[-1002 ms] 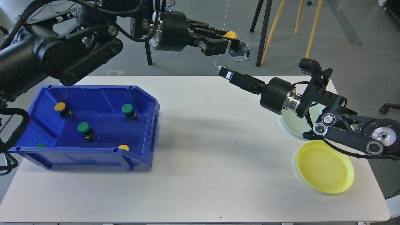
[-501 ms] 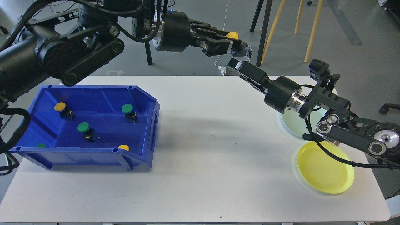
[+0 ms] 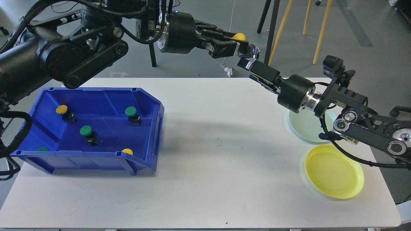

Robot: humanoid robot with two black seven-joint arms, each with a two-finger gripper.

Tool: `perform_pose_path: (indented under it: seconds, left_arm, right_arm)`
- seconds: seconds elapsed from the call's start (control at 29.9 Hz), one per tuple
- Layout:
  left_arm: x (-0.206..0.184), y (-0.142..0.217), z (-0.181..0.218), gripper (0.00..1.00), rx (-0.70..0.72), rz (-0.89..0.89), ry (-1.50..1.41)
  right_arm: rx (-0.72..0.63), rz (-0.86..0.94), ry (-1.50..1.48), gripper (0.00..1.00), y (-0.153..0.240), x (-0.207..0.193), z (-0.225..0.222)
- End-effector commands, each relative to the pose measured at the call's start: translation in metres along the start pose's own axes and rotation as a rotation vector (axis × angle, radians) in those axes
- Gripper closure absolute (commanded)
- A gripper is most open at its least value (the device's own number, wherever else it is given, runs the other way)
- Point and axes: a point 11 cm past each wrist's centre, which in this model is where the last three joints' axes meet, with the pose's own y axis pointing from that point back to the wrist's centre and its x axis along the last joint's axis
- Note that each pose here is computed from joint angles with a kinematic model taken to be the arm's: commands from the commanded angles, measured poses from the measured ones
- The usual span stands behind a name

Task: Pass button and place on color plate
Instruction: 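Lift the yellow button and carry it toward the right gripper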

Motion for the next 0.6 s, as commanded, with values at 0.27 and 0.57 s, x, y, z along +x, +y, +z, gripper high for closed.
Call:
perform_pose_path:
  seconds: [0.27,0.57]
  left_arm:
    - [0.006,-0.0055,0.0076,0.68,-0.018,0.003,-0.014]
    - [0.0035,-0.0008,0.0022,0.68,-0.004,0.004,-0.007]
  right_arm:
    - [0.06,-0.018,-0.011,0.01,0.0009,-0.0033,-0.0051]
    - [0.084,-0.029,-0.018,0.04,0.0012,-0.0048,-0.009]
